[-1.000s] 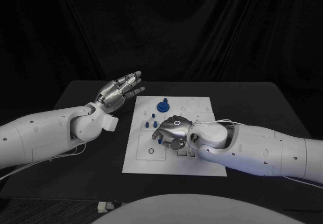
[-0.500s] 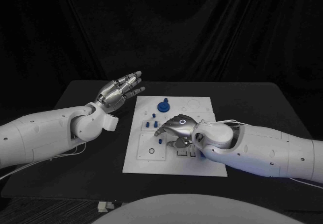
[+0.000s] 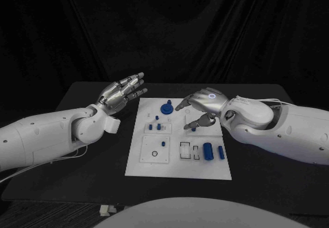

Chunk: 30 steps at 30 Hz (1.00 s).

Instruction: Assemble the parts on the task board

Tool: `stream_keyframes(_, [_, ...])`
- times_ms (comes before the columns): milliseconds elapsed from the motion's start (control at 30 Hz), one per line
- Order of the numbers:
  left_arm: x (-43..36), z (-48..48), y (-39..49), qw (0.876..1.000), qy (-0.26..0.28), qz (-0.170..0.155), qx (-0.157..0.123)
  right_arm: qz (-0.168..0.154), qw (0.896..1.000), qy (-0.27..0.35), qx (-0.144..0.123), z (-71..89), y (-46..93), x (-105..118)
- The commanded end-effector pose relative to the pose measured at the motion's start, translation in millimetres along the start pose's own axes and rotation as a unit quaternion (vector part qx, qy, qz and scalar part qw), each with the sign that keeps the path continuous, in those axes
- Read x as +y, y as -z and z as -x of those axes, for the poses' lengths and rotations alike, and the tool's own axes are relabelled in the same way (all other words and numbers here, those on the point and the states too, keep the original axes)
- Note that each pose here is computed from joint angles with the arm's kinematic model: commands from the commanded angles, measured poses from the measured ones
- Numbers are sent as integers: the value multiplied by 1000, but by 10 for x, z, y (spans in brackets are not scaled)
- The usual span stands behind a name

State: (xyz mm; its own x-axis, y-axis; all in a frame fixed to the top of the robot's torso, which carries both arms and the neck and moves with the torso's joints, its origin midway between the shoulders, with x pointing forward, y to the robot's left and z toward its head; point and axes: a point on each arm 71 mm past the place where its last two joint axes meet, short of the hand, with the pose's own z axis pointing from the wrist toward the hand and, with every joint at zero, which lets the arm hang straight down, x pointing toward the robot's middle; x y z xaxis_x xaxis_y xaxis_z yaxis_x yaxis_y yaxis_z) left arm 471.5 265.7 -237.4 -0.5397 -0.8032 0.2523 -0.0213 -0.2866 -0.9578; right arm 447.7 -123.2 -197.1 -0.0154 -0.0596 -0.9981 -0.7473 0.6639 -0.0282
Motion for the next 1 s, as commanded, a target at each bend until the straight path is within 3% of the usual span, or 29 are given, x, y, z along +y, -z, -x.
stream_keyframes(33, [-55, -24, -12, 999, 6, -45, 3, -27, 999, -12, 24, 4, 43, -116])
stream_keyframes(233, [-49, -40, -28, 999, 8, -47, 6, -55, 997, -8, 61, -90, 112, -310])
stream_keyframes(467, [-46, -43, -35, 999, 8, -47, 6, -66, 994, -15, 88, -286, 151, -366])
stream_keyframes(733, [-41, -48, -37, 999, 9, -46, 7, -57, 993, -25, 99, -465, 130, -331])
stream_keyframes(1000, [-39, -44, -39, 999, 9, -45, 7, -46, 995, -38, 86, -538, 108, -296])
